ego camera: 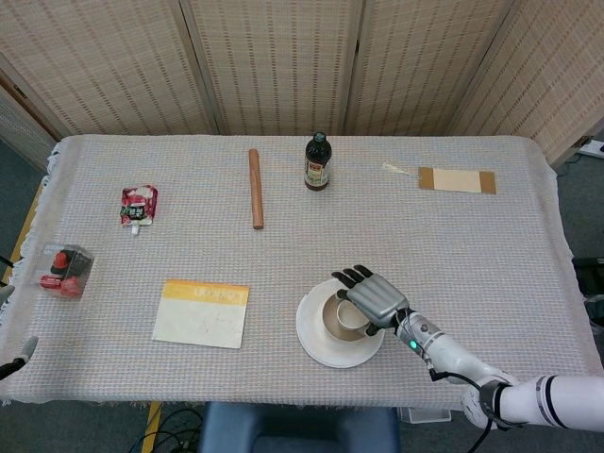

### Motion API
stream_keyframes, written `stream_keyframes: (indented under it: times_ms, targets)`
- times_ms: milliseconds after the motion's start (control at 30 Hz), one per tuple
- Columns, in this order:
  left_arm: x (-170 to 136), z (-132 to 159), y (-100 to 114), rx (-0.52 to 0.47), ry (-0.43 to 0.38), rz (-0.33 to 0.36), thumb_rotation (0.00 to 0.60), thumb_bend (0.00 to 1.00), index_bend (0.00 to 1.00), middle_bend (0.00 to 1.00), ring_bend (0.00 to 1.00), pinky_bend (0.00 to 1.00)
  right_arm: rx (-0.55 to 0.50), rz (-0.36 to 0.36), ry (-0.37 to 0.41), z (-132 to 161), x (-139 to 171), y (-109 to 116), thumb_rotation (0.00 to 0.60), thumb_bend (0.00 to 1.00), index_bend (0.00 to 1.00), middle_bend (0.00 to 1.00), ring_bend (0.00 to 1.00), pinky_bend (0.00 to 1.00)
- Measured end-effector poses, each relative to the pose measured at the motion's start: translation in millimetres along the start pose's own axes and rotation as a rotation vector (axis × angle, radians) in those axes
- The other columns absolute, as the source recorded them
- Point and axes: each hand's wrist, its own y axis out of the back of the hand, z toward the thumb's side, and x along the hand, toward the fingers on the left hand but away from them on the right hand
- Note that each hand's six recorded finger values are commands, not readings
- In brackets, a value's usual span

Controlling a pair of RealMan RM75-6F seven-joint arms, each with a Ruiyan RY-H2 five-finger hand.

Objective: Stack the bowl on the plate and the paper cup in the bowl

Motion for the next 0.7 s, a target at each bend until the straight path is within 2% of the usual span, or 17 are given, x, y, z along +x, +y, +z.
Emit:
stream_keyframes:
  times_ms: [100, 167, 467, 700]
  targets:
    - [-0.3, 0.2, 0.5, 0.001, 0.0, 0.003, 0.6, 0.3, 0.17, 0.0, 0.01, 0.24, -0.01, 0.023, 0.001, 0.3, -0.1, -1.7, 0.6, 0.17, 0.03, 0.0, 0.0, 0.0]
    - [-0.8, 0.3, 0.8, 0.001, 0.0, 0.005, 0.6, 0.3, 0.17, 0.0, 0.01, 0.24, -0.013, 0.027, 0.003, 0.5, -0.5, -1.1, 0.6, 0.17, 0.0, 0.0, 0.0, 0.0]
    - [-0.8, -0.8, 1.3, 0.002, 0.003, 0.005, 0.6, 0.3, 0.17, 0.0, 0.01, 0.24, -0.021, 0.026, 0.002, -2.1, 3.2, 2.4, 0.6, 0.17, 0.0, 0.0, 0.0, 0.0]
    - [-0.5, -1.5, 1.6, 0.005, 0.006, 0.007, 0.6, 0.3, 0.17, 0.0, 0.01, 0.24, -0.028, -0.008, -0.002, -7.5, 30.3, 18.2, 0.6, 0.16, 0.0, 0.0, 0.0, 0.0]
